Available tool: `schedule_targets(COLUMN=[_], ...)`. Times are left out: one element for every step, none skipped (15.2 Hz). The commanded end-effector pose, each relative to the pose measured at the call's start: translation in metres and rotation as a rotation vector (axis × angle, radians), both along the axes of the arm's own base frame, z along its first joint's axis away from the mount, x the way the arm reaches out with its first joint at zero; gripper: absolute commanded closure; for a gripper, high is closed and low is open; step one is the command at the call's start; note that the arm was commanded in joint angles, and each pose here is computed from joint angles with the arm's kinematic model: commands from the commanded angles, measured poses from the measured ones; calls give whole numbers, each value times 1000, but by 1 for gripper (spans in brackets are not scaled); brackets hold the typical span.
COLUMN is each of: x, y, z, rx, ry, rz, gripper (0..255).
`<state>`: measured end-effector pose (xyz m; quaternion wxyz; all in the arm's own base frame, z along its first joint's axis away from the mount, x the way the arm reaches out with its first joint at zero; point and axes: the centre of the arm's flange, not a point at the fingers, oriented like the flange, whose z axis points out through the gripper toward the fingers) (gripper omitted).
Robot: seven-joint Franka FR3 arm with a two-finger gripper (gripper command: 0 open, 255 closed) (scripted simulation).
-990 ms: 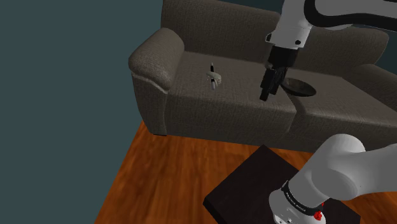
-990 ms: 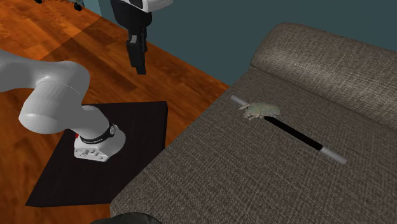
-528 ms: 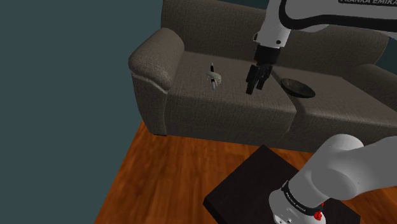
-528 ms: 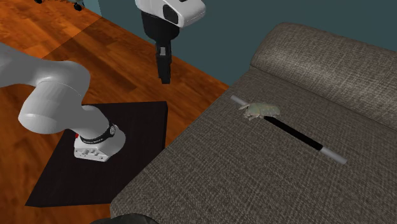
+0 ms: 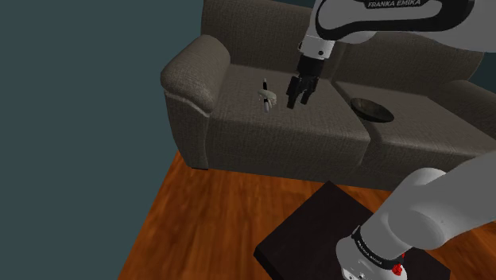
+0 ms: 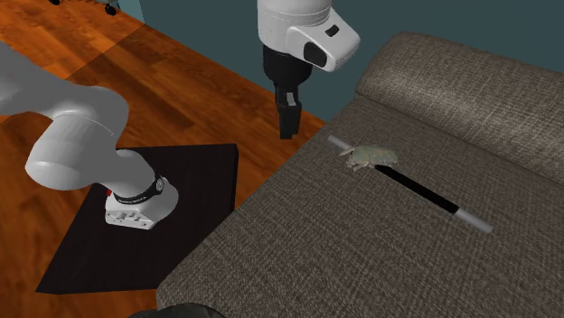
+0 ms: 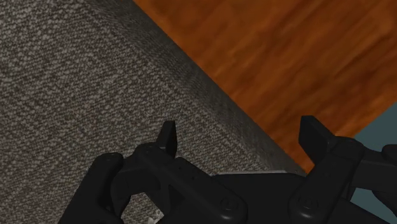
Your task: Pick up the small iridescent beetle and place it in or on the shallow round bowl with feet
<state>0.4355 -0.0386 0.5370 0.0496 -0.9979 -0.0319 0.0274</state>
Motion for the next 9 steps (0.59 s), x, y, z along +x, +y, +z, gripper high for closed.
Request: schedule_targets(x=[26, 37, 48, 60, 71, 82, 94, 105, 116], y=[-9, -13, -17, -22, -26, -30, -35, -39, -44], z=[-5, -8, -11, -13, -16, -18, -20, -23, -25], rx=[2, 3, 4, 6, 7, 8, 9, 10, 12], ry=[-13, -20, -26, -32, -38, -44, -51, -57, -63], rz=[-5, -7, -9, -11, -14, -16, -18, -20, -22], gripper=[0, 0, 0, 0, 0, 0, 0, 0, 0])
